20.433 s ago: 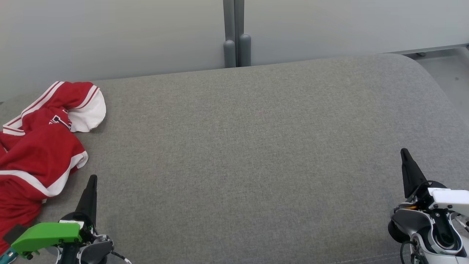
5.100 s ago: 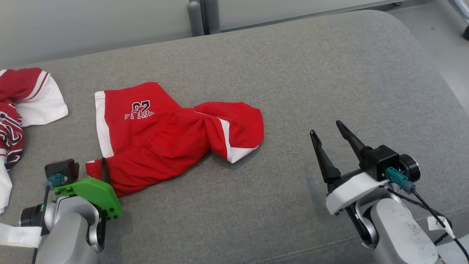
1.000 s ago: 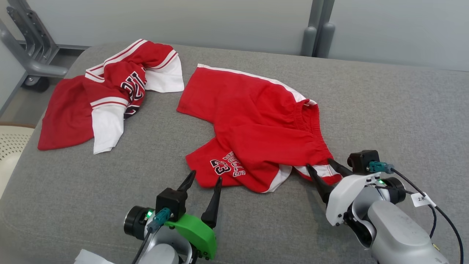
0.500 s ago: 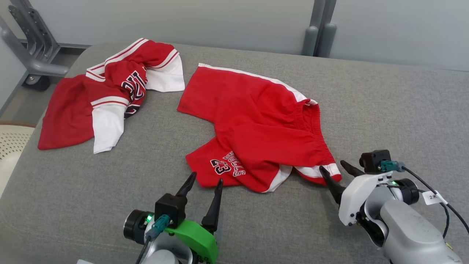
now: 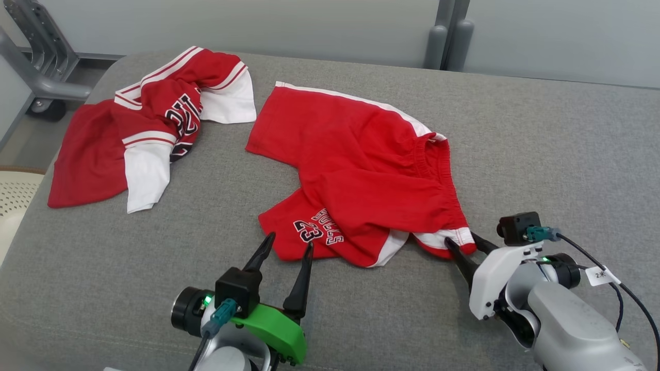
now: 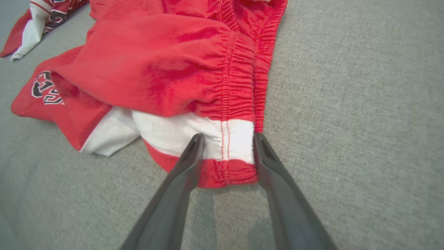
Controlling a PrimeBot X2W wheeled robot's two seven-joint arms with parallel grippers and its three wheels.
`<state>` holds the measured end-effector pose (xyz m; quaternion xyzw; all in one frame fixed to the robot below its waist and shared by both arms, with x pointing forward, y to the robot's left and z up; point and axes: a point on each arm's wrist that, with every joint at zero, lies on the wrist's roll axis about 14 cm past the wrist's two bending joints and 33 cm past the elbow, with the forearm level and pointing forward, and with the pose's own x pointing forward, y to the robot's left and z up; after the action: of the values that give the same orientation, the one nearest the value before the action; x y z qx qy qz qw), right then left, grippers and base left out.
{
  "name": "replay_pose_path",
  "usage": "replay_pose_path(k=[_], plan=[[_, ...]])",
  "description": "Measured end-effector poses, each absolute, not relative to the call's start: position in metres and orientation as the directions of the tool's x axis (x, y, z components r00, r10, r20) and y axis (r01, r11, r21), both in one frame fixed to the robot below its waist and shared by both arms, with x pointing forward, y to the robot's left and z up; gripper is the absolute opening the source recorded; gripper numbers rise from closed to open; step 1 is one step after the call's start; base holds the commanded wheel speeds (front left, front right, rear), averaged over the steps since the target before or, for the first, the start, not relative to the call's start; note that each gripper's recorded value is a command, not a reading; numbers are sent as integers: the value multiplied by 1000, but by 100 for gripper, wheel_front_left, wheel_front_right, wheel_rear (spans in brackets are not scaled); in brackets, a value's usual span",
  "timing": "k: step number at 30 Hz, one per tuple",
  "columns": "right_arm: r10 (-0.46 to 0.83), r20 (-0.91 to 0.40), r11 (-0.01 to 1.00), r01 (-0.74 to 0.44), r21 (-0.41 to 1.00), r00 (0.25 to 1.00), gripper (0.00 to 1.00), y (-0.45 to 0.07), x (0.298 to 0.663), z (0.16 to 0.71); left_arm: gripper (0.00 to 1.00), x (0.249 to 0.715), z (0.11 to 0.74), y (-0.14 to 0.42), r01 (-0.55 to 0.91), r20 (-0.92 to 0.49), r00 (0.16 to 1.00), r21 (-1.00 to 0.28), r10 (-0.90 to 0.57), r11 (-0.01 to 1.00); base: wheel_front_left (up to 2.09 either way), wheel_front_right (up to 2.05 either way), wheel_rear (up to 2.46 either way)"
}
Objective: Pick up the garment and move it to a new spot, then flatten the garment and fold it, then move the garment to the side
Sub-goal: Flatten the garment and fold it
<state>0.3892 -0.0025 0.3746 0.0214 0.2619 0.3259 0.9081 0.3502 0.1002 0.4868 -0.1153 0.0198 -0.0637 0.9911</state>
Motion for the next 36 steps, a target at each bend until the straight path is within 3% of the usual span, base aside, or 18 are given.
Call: replay_pose_path(k=[3,4,5,6,18,30,36], plan=[[622,-449,770,-605,203,641,32,5,390,380,100,351,489,101,121,-18,992,-226,-128,967,0,0,0],[629,-444,764,-614,199,639,23,6,390,381,100,351,489,102,121,-16,992,-224,-127,967,0,0,0],[634,-439,760,-620,197,637,7,8,390,383,100,352,490,102,120,-14,992,-221,-126,968,0,0,0],[638,-432,756,-625,193,637,0,9,391,385,100,352,490,103,118,-13,992,-221,-124,968,0,0,0],[661,-236,748,-653,121,713,0,8,425,447,100,352,490,113,88,-11,996,-234,-93,968,0,0,0],[540,-151,838,-545,12,828,0,-66,460,492,100,339,466,101,125,-80,986,-220,-145,967,0,0,0],[612,-110,789,-615,7,783,0,-43,445,509,100,339,470,93,150,-67,983,-222,-169,963,0,0,0]])
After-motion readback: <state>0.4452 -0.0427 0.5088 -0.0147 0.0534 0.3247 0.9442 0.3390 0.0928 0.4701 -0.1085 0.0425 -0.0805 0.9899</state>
